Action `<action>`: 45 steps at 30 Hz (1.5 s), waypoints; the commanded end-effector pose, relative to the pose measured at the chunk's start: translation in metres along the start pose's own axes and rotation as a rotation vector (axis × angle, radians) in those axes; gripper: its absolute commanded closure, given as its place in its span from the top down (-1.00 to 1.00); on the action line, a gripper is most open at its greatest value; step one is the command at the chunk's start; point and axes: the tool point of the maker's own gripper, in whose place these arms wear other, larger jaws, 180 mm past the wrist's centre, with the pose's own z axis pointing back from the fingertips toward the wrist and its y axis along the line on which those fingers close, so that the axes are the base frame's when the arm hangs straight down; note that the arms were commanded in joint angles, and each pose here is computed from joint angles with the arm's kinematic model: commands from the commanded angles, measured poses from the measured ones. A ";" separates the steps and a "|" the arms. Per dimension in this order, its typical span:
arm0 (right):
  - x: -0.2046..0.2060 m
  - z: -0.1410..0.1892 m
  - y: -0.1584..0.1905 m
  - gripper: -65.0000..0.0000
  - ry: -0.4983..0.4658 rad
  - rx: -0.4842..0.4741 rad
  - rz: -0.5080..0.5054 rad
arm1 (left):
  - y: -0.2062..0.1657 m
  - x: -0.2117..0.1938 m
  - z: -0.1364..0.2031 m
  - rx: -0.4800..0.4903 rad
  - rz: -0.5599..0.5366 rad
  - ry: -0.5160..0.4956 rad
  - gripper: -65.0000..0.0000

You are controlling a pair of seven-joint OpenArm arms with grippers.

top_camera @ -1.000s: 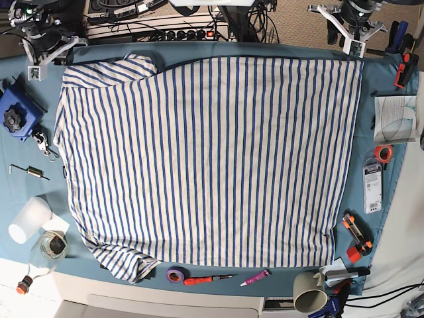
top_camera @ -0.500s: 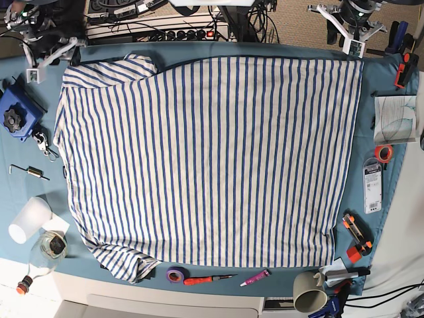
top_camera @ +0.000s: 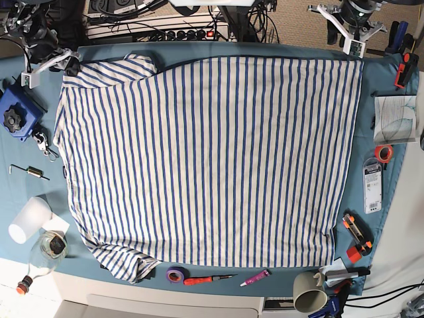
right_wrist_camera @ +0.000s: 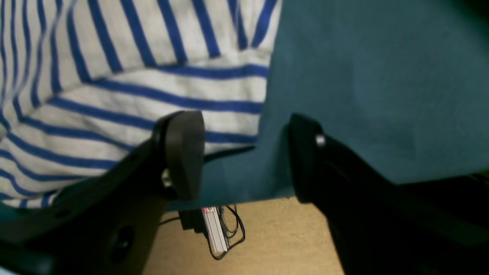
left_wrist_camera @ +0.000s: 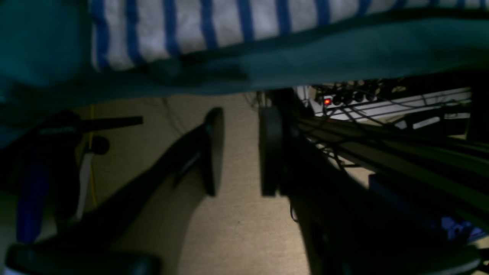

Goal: Fold the T-shirt properly
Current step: 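Grasp the collar-side corners of the striped shirt with both grippers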

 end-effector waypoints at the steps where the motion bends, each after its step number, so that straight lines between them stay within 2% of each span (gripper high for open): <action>1: 0.007 0.003 -0.004 0.08 -0.018 -0.007 0.009 | 0.000 0.006 0.004 0.000 -0.008 -0.025 -0.47; 10: 0.007 0.003 0.006 0.08 -0.019 0.049 0.017 | 0.002 0.042 -0.010 -0.012 0.018 -0.113 -0.44; 14: 0.005 0.003 0.006 0.08 -0.005 0.049 0.018 | 0.005 0.049 -0.015 -0.005 0.018 -0.105 -0.13; 16: 0.005 0.003 0.006 0.08 -0.005 0.049 0.018 | 0.010 0.051 -0.016 0.022 0.037 -0.112 -0.06; 21: 0.004 0.003 0.006 0.08 -0.003 0.049 0.018 | 0.021 0.056 -0.018 0.080 0.054 -0.118 -0.06; 24: 0.003 0.003 0.006 0.08 0.002 0.048 0.018 | 0.026 0.045 -0.018 0.108 0.064 -0.057 -0.06; 29: 0.002 0.003 0.003 0.08 0.011 0.035 0.027 | 0.022 0.035 -0.014 0.097 0.065 0.031 -0.06; 34: 0.000 0.003 0.001 0.08 0.018 0.024 0.033 | 0.016 0.070 0.003 0.099 0.027 -0.054 -0.06; 37: 0.000 0.003 0.001 0.08 0.019 0.024 0.033 | 0.023 0.082 0.008 0.146 0.037 -0.097 -0.06; 41: 0.000 0.003 0.001 0.08 0.019 0.024 0.033 | 0.039 0.077 0.004 0.225 0.019 -0.087 -0.06; 45: 0.000 0.003 0.001 0.08 0.019 0.023 0.033 | 0.043 0.065 -0.013 0.214 0.057 -0.049 -0.06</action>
